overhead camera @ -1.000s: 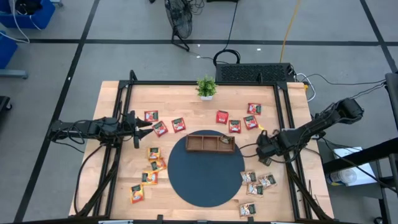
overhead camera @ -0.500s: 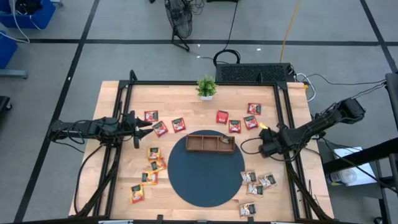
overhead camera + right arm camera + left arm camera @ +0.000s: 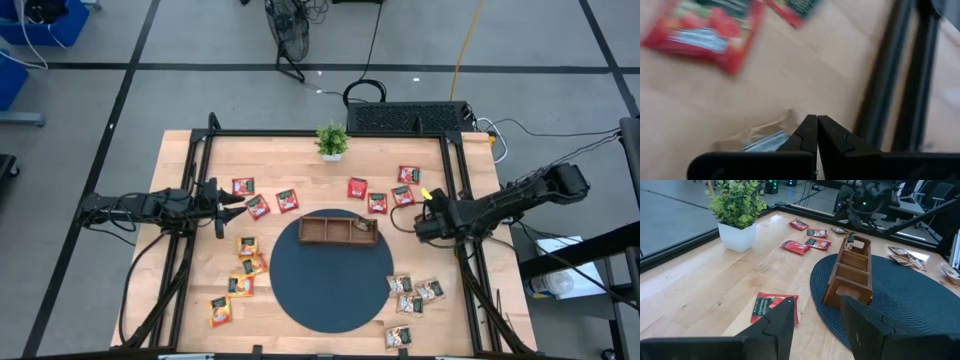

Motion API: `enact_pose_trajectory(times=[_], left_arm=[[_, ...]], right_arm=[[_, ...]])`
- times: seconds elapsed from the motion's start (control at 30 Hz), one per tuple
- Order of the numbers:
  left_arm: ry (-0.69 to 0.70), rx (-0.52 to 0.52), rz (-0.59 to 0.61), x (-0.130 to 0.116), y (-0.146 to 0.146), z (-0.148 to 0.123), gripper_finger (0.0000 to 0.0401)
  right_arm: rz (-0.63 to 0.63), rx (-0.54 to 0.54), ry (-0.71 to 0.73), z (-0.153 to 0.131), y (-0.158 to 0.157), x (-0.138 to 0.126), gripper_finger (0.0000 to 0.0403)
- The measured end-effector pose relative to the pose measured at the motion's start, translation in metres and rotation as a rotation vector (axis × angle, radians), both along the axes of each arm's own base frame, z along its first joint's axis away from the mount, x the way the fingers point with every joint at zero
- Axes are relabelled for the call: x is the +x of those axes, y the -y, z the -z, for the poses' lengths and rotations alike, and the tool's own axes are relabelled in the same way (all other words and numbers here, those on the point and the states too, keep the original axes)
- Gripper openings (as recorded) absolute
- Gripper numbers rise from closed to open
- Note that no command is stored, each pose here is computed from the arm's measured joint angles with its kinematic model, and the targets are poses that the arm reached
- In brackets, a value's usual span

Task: Pick & Place Tea
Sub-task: Put the brown tea bag into the right slot of the wooden organizer

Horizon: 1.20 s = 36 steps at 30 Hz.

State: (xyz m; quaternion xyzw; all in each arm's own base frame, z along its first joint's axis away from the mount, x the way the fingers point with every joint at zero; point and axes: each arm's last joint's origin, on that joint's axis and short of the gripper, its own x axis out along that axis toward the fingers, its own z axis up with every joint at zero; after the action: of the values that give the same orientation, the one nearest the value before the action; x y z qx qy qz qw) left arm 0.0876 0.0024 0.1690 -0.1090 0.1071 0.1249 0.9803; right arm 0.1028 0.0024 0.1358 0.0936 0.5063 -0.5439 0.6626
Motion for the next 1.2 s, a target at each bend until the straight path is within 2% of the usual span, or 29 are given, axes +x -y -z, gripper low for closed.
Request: enact_pose_trajectory(times=[0.07, 0.2, 0.4, 0.57, 0.8, 0.93, 1.0, 1.1, 1.2], left_arm=[[0.001, 0.000, 0.000, 0.000, 0.000, 0.000, 0.0161], [0.000, 0.000, 0.000, 0.000, 0.000, 0.000, 0.0161], [0.000, 0.000, 0.000, 0.000, 0.000, 0.000, 0.0161], [0.000, 0.000, 0.000, 0.000, 0.000, 0.000, 0.0161], [0.001, 0.000, 0.000, 0.000, 0.000, 0.000, 0.0161], [0.000, 0.000, 0.000, 0.000, 0.000, 0.000, 0.0161], [0.001, 0.000, 0.000, 0.000, 0.000, 0.000, 0.0161], [0.001, 0.000, 0.000, 0.000, 0.000, 0.000, 0.0161], [0.000, 0.000, 0.000, 0.000, 0.000, 0.000, 0.0161]], right_arm=[[0.024, 0.013, -0.048, 0.006, 0.004, -0.003, 0.0000], [-0.010, 0.111, -0.019, 0.020, 0.008, 0.004, 0.0000], [-0.189, 0.134, 0.106, 0.027, 0.008, 0.024, 0.0000], [-0.297, 0.206, 0.188, 0.023, 0.005, 0.036, 0.0000], [-0.564, 0.482, 0.368, 0.013, -0.008, 0.052, 0.0000], [-0.683, 0.725, 0.449, 0.010, -0.020, 0.056, 0.0000], [-0.722, 0.808, 0.459, 0.009, -0.025, 0.056, 0.0000], [-0.731, 0.781, 0.452, 0.009, -0.029, 0.055, 0.0000], [-0.721, 0.658, 0.498, 0.005, -0.029, 0.058, 0.0000]])
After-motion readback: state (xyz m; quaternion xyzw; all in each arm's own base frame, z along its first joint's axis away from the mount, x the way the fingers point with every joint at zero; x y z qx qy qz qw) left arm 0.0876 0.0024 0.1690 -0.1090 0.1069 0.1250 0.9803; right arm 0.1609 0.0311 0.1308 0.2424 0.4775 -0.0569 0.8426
